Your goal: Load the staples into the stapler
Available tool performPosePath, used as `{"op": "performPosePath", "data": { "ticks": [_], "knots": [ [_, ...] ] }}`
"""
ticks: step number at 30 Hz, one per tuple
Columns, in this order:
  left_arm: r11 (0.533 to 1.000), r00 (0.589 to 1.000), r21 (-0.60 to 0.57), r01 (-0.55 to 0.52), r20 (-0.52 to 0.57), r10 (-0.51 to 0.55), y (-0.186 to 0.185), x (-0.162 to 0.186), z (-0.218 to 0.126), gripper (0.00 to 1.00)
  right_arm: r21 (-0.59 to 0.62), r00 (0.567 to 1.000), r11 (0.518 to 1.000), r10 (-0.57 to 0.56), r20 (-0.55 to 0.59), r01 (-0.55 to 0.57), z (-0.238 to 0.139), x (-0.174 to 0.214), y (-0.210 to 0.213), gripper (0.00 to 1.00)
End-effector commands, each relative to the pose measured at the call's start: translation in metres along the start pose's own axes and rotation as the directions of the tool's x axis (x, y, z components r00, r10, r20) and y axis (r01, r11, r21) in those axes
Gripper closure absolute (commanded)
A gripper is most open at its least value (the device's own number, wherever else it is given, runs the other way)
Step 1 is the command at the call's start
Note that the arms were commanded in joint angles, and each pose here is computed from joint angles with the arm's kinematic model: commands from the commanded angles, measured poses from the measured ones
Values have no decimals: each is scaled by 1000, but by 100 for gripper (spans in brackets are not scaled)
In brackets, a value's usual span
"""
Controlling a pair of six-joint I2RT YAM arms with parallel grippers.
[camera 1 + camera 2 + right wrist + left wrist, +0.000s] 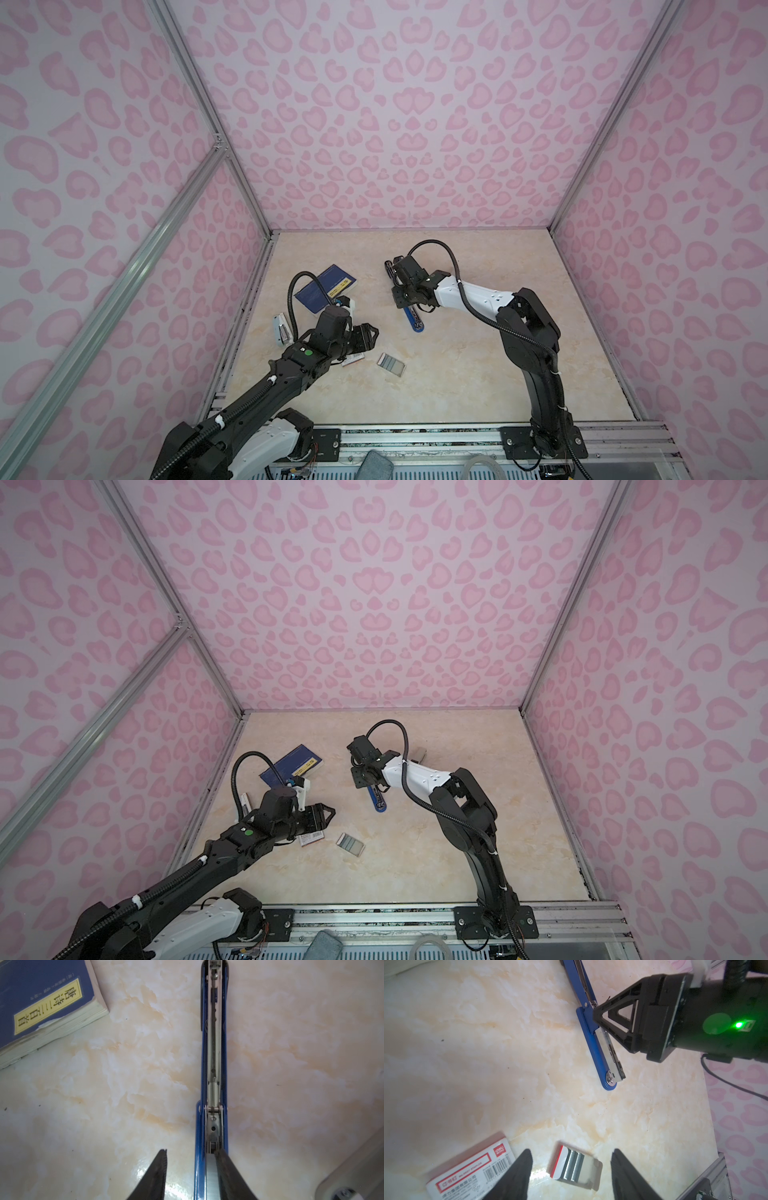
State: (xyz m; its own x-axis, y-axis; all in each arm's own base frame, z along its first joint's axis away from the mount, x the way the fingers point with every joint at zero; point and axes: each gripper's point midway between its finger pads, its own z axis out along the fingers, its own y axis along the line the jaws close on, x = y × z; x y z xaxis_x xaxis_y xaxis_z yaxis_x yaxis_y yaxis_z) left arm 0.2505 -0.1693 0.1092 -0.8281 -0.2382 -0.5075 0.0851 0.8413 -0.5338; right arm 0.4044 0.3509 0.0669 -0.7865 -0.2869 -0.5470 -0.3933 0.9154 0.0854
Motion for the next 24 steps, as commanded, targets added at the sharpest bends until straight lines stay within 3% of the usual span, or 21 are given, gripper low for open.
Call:
{"op": "performPosePath", "data": {
  "ticks": [1, 12, 24],
  "knots": [
    [1000, 1000, -2, 3, 9, -3, 0, -2, 0, 37, 3, 999, 1000, -13, -39, 13, 7, 8, -1, 58],
    [1000, 1000, -4, 2, 5, -2, 2, 0, 1, 37, -6, 997, 1000, -1, -73, 0, 16, 19, -3, 60],
    [1000, 1000, -3, 7, 6, -7, 3, 1, 2, 37, -9, 996, 1000, 0, -89, 0, -2, 39, -6, 64]
  ]
}}
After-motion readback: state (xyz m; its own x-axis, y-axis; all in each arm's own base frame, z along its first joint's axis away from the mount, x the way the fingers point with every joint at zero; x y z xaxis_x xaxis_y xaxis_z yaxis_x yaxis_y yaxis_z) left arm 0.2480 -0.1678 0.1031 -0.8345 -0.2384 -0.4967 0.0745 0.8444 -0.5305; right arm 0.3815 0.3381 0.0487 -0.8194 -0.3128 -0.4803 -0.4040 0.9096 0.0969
